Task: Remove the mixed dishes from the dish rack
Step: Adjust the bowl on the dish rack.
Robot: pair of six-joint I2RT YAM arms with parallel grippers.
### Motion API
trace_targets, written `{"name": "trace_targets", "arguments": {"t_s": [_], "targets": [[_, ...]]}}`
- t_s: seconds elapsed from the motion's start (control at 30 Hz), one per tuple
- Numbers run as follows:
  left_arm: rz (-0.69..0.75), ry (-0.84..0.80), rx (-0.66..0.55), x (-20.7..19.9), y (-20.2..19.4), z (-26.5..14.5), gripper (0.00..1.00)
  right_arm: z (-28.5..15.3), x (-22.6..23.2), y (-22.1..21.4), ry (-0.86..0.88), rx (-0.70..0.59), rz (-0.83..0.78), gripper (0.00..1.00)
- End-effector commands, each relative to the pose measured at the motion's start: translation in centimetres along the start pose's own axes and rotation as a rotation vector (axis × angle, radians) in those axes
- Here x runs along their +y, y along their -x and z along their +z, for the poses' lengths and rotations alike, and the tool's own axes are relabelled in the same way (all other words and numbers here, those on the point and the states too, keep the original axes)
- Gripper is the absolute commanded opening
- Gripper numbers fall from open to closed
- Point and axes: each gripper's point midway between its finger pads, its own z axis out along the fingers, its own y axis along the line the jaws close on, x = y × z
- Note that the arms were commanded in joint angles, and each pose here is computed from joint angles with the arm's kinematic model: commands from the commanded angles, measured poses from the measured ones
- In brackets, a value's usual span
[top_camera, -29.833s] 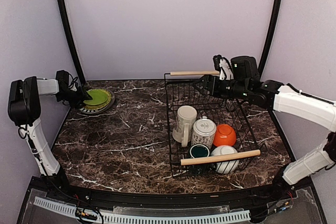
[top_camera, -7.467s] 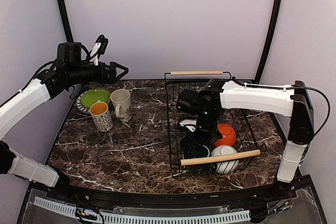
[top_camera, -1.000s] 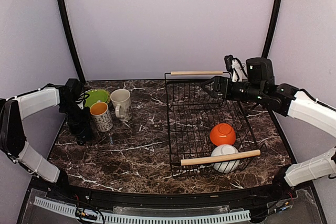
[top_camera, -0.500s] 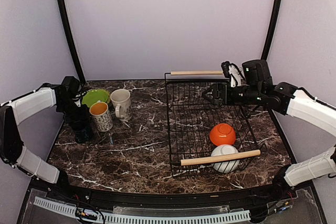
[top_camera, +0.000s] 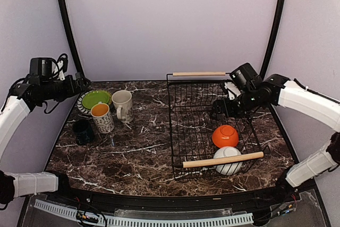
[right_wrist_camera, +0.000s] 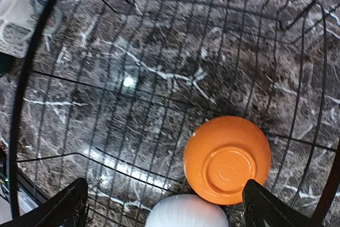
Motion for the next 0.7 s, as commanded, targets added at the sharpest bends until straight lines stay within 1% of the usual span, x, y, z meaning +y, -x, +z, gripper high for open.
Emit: {"name": "trace_targets", "arguments": {"t_s": [0.0, 0.03, 0.1, 0.2, 0.33, 0.43, 0.57, 0.67], "targets": [[0.014, -0.358, -0.109, -7.0, 4.1, -0.9, 0.99, 0.6, -3.0, -3.0, -0.177, 0.163, 0.014, 0.99], [0.026, -0.410, -0.131, -8.4, 4.7, -1.0, 0.99, 1.0, -3.3, -3.3, -0.196, 0.188, 0.018, 0.99], [0.067, -0.479, -0.118, -10.9, 5.0, -0.7, 0.99, 1.7, -3.6, -3.9, -0.237, 0.233, 0.016, 0.99], [0.174, -0.562, -0.078, -15.7, 4.8, 0.0, 0.99, 2.7, -3.1, -4.3, -0.276, 0.282, -0.012, 0.99], [0.257, -0.654, -0.024, -19.8, 4.1, 0.6, 0.99, 4.3, -2.7, -4.6, -0.306, 0.334, -0.023, 0.99], [0.277, -0.677, 0.014, -20.5, 3.1, 1.5, 0.99, 5.1, -2.9, -4.7, -0.331, 0.351, -0.018, 0.99], [0.302, -0.623, 0.038, -18.9, 1.0, 3.1, 0.99, 6.0, -3.5, -5.3, -0.400, 0.385, -0.031, 0.98], [0.328, -0.593, 0.040, -18.1, 0.2, 3.6, 0.99, 6.9, -3.3, -6.0, -0.420, 0.421, -0.052, 0.98]]}}
